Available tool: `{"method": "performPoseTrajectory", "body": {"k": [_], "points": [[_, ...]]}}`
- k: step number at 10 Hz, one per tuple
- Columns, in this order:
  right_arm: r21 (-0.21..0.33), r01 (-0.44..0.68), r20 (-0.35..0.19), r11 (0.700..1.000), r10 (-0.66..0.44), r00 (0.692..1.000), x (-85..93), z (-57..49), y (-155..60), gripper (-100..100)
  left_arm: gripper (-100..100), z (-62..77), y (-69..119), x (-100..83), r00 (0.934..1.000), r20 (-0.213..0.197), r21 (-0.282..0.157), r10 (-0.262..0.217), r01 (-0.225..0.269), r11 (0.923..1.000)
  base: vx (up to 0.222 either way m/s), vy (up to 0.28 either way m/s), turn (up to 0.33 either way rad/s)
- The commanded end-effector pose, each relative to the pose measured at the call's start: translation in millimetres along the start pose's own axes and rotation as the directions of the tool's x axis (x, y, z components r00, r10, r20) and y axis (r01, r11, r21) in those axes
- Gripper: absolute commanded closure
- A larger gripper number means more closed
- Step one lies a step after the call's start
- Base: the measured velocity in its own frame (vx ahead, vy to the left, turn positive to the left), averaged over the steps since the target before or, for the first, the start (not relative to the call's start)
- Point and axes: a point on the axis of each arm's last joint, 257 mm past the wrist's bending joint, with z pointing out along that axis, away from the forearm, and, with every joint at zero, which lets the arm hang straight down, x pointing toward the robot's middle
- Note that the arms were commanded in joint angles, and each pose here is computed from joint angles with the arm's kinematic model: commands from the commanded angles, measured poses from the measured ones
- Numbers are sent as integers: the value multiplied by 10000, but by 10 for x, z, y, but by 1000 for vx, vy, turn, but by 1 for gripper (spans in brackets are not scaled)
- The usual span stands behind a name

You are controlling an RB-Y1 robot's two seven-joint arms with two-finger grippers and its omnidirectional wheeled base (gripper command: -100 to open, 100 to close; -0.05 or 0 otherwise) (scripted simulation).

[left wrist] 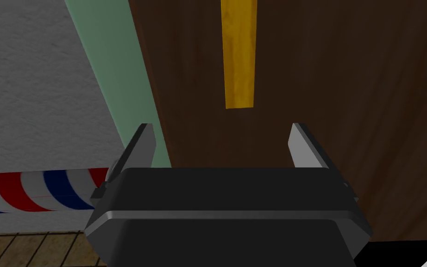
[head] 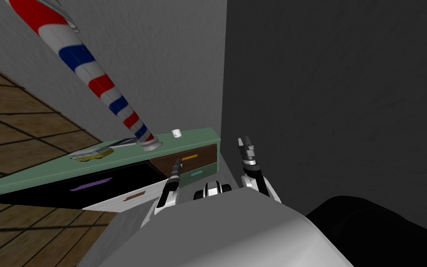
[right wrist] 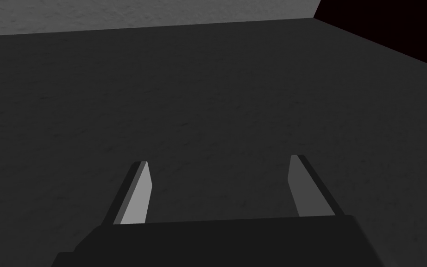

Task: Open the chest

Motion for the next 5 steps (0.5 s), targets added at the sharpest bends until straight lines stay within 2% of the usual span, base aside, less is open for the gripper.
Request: {"method": "performPoseTrajectory", "body": {"k": [1,3,4,5], "points": [[-1,-1,0,10000,1,10000,0,0,0,0,-100,17,50,119,9981,187,-184,-589,593,9981,86,14,-4],[-3,-2,0,10000,2,10000,1,1,0,0,-100,24,37,94,9988,149,-158,-473,475,9987,24,3,0],[-3,-3,0,10000,3,10000,1,1,0,0,100,24,36,93,9988,148,-156,-470,473,9988,0,0,0],[-3,-3,0,10000,3,10000,1,1,0,0,100,-8,24,96,9988,122,-175,-469,471,9987,-114,-17,9]]}}
